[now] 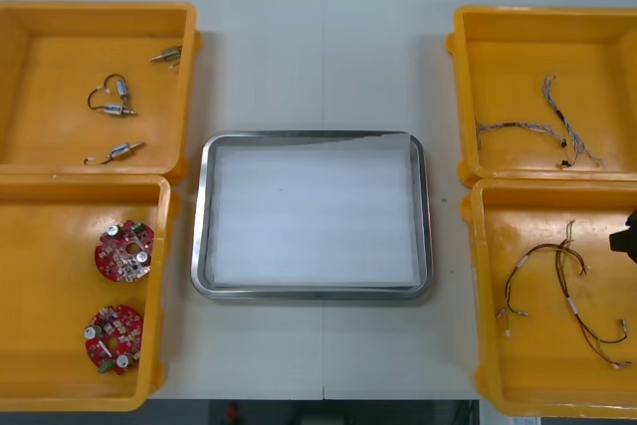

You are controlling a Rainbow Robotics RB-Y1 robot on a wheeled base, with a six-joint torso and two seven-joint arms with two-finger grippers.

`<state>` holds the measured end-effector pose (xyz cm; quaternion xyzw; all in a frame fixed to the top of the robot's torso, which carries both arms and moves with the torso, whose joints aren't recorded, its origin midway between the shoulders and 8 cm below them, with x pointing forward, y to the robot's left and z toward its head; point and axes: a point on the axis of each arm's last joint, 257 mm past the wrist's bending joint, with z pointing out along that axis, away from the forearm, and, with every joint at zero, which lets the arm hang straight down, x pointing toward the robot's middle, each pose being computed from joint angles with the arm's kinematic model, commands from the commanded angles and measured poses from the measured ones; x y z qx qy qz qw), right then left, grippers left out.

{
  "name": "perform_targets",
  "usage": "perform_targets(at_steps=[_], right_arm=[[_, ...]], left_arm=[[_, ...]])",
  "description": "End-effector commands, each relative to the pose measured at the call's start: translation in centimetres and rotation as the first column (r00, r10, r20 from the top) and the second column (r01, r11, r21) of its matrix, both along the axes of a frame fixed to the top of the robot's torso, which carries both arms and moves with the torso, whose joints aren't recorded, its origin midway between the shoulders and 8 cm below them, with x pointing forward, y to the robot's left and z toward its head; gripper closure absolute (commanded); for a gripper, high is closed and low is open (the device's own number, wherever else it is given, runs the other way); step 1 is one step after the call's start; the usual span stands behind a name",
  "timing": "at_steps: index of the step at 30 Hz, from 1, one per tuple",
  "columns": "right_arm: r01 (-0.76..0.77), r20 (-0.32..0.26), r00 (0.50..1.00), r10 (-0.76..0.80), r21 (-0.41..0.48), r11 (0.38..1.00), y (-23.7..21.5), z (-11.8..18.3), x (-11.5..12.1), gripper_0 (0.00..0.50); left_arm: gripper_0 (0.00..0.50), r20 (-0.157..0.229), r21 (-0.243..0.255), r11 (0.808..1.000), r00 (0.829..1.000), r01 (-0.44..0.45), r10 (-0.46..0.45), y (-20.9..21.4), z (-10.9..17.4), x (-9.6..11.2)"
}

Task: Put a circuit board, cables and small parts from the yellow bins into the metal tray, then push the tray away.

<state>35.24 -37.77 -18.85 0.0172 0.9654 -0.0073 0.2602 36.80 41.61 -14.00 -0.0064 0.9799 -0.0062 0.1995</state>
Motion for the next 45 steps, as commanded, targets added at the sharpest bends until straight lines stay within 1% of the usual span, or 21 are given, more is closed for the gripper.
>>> perform_targets(at_steps=[1,21,22,24,26,30,33,34,36,37,40,43,45], right_arm=[[0.039,0.019,0.999,-0.039,-0.027,0.999,-1.4,1.1,-0.5,0.0],[0.039,0.019,0.999,-0.039,-0.027,0.999,-1.4,1.1,-0.5,0.0],[0.039,0.019,0.999,-0.039,-0.027,0.999,-1.4,1.1,-0.5,0.0],[0.039,0.019,0.999,-0.039,-0.027,0.999,-1.4,1.1,-0.5,0.0],[0.039,0.019,0.999,-0.039,-0.027,0.999,-1.4,1.1,-0.5,0.0],[0.039,0.019,0.999,-0.039,-0.027,0.999,-1.4,1.1,-0.5,0.0],[0.039,0.019,0.999,-0.039,-0.027,0.999,-1.4,1.1,-0.5,0.0],[0.042,0.066,0.997,-0.038,-0.055,0.998,-2.0,3.1,0.4,0.0],[0.041,0.071,0.997,-0.037,-0.057,0.998,-2.0,3.3,0.5,0.0],[0.031,0.087,0.996,-0.025,-0.072,0.997,-2.0,4.1,0.9,0.0],[0.032,0.08,0.996,-0.024,-0.098,0.995,-2.3,3.9,0.6,0.0],[0.03,0.075,0.997,-0.023,-0.101,0.994,-2.3,3.7,0.4,0.0],[0.022,0.069,0.998,-0.016,-0.099,0.995,-2.2,3.5,0.3,0.0]], left_arm=[[0.0,0.008,0.093,0.993,0.997,0.078,-0.079,1.5,1.4,-0.5],[0.0,0.008,0.093,0.993,0.997,0.078,-0.079,1.5,1.4,-0.5],[0.0,-0.039,0.033,0.999,0.999,-0.027,0.029,1.3,-0.7,-1.3],[0.0,-0.043,0.026,0.999,0.999,-0.029,0.031,1.3,-1.0,-1.4],[0.0,-0.045,0.037,0.999,0.999,-0.026,0.027,1.4,-0.9,-1.4],[0.0,-0.044,0.04,0.999,0.998,-0.031,0.033,1.5,-1.0,-1.4],[0.0,-0.043,0.037,0.999,0.999,-0.031,0.032,1.4,-0.9,-1.4],[0.0,-0.041,0.035,0.999,0.999,-0.027,0.028,1.3,-0.9,-1.3],[0.0,-0.033,0.031,0.999,0.999,-0.026,0.027,1.2,-0.9,-1.1],[0.0,-0.026,0.028,0.999,0.999,-0.024,0.025,1.2,-0.8,-1.0],[0.0,-0.009,0.023,1.0,1.0,-0.013,0.013,0.7,-0.9,-0.8],[0.0,0.007,0.028,1.0,1.0,-0.002,0.002,0.4,-1.3,-0.9],[0.0,0.026,0.03,1.0,1.0,0.004,-0.004,0.0,-1.7,-1.1]])
